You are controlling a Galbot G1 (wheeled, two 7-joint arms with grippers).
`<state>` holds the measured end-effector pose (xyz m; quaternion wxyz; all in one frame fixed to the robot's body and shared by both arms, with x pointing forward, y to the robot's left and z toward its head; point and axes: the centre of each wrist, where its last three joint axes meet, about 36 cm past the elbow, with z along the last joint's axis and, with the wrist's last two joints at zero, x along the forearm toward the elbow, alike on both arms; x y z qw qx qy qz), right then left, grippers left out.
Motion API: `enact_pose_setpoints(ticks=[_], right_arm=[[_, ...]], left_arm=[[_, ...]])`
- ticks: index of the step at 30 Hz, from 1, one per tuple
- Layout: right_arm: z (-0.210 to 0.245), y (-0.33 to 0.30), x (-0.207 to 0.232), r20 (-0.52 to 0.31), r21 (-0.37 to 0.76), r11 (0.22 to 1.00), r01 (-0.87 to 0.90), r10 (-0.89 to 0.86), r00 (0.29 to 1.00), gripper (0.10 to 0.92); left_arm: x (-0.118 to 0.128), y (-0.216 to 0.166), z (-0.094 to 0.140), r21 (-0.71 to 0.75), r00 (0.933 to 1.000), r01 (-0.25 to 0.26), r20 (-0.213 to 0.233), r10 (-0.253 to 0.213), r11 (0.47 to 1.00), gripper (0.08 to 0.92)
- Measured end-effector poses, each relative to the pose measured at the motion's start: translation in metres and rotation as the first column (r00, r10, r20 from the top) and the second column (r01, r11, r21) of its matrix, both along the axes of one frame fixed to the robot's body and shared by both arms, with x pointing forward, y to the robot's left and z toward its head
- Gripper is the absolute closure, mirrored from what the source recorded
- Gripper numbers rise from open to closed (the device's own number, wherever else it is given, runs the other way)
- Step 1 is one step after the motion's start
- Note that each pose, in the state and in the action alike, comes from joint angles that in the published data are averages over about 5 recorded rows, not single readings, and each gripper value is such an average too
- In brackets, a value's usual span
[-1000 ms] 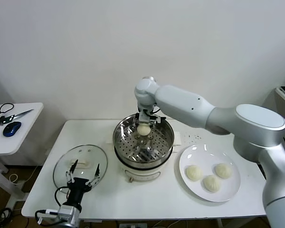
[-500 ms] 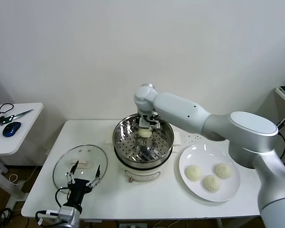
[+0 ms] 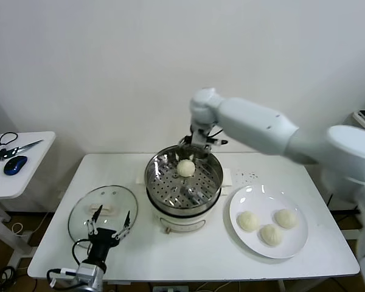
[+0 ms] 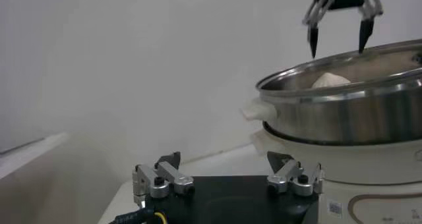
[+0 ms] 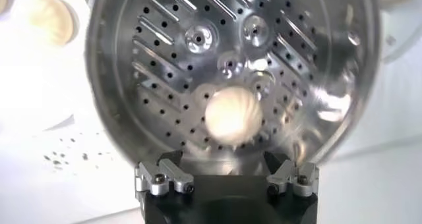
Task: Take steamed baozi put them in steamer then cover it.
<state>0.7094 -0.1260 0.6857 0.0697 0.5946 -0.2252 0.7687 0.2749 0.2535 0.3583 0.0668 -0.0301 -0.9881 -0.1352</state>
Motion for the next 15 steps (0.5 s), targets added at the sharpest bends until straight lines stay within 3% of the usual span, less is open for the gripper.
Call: enact_pose_setpoints(ticks=[6,15], right_arm=[[0.011,-0.07,-0.013,-0.063,0.109,0.95,0.293,-0.287,0.956,0.2],[-0.034,-0.16,-0.053,-0.28,0.151,0.729,0.667,-0.616,0.737,0.2]], left_arm=[[-0.003,0.0,0.003,0.002,1.0,0.001,0.003,-0.001,1.0,0.177],[-0.009,0.001,0.003,0.004,1.0,-0.001,-0.001,0.001,1.0,0.177]])
